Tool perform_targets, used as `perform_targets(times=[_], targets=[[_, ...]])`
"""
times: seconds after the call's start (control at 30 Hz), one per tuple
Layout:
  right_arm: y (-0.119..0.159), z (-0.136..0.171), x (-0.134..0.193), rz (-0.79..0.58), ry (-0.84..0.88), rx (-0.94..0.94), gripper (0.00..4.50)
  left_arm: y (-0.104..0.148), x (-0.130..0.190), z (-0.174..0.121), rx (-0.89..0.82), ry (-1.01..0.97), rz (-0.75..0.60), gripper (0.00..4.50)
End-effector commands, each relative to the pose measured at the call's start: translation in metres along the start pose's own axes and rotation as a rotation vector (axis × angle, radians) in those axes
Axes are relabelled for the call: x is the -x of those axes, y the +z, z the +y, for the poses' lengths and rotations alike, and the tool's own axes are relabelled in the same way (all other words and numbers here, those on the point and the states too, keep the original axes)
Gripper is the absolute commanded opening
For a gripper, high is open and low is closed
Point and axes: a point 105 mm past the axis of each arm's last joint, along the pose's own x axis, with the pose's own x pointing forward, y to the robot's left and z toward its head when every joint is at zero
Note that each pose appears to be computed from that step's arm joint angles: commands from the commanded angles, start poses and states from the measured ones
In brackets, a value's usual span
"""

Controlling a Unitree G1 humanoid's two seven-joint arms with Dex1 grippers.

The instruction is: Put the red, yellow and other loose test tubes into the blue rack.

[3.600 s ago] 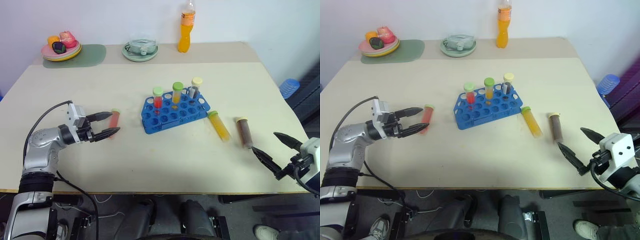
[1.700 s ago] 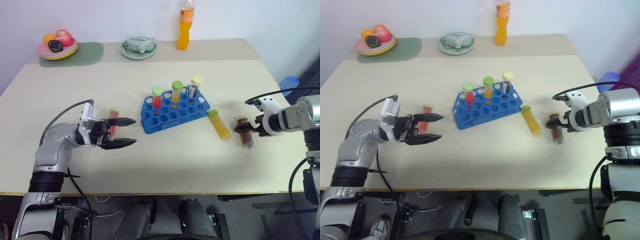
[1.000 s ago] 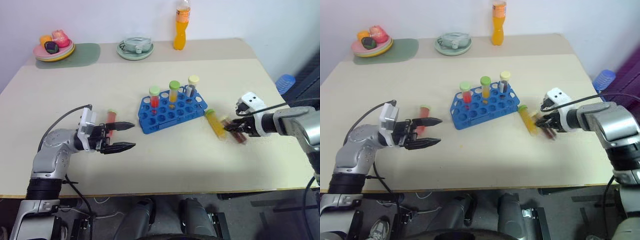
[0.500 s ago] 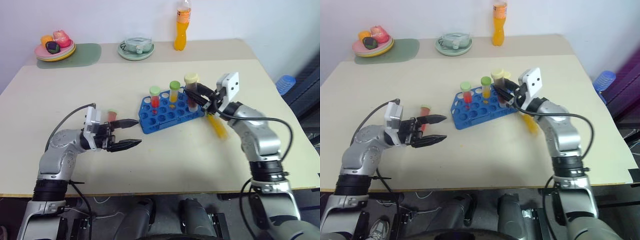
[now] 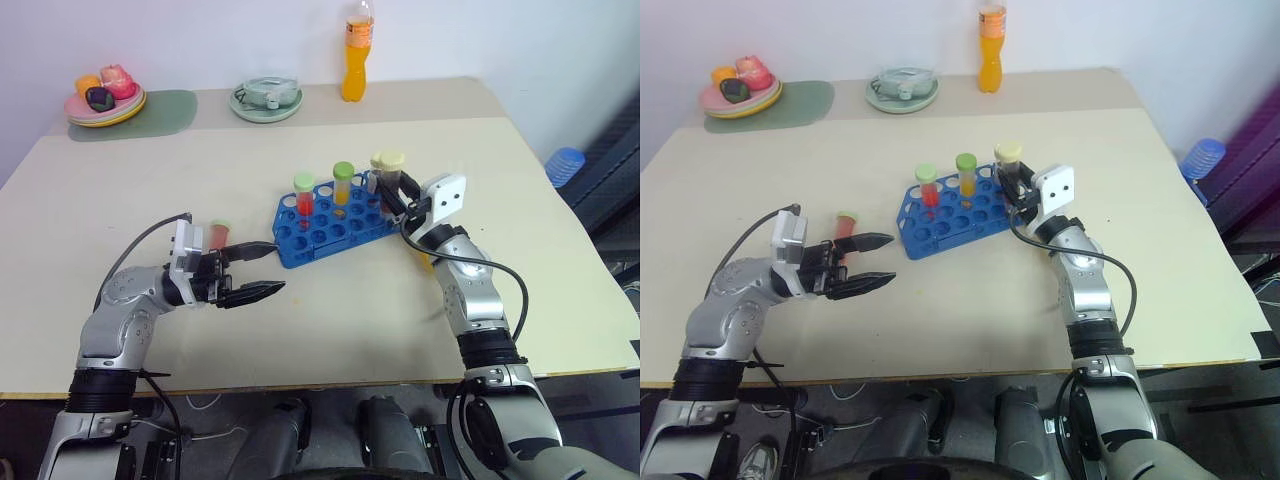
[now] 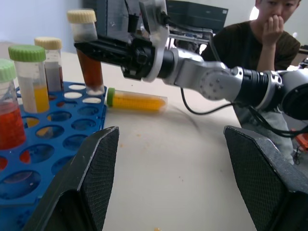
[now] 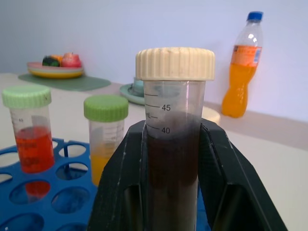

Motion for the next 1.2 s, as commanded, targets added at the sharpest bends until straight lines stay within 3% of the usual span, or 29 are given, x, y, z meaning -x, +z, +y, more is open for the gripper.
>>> perform_targets(times=[0.03,0.67,0.83,1.03,1.2], targets=[[0.005,0.001,0.000,-0.034,-0.005,0.006,0.77,0.009,0.001,-0.002,-0.040,-0.003,-0.028,3.57],[-0.014,-0.013,-0.002,-0.004,-0.118,-0.038,0.77,0.011,-0.003,-0.002,-0.043,-0.003,-0.044,3.57],[-0.006,-0.010,0.000,-0.074,-0.100,-0.149,0.77,0.013,-0.006,-0.001,-0.044,0.004,-0.058,3.57],[-0.002,-0.008,-0.001,-0.077,-0.107,-0.032,3.70,0.012,-0.009,-0.002,-0.038,0.004,-0.066,3.57],[0.009,-0.007,0.002,-0.070,-0.074,-0.021,3.70,0.012,-0.011,-0.003,-0.036,0.004,-0.068,3.57]])
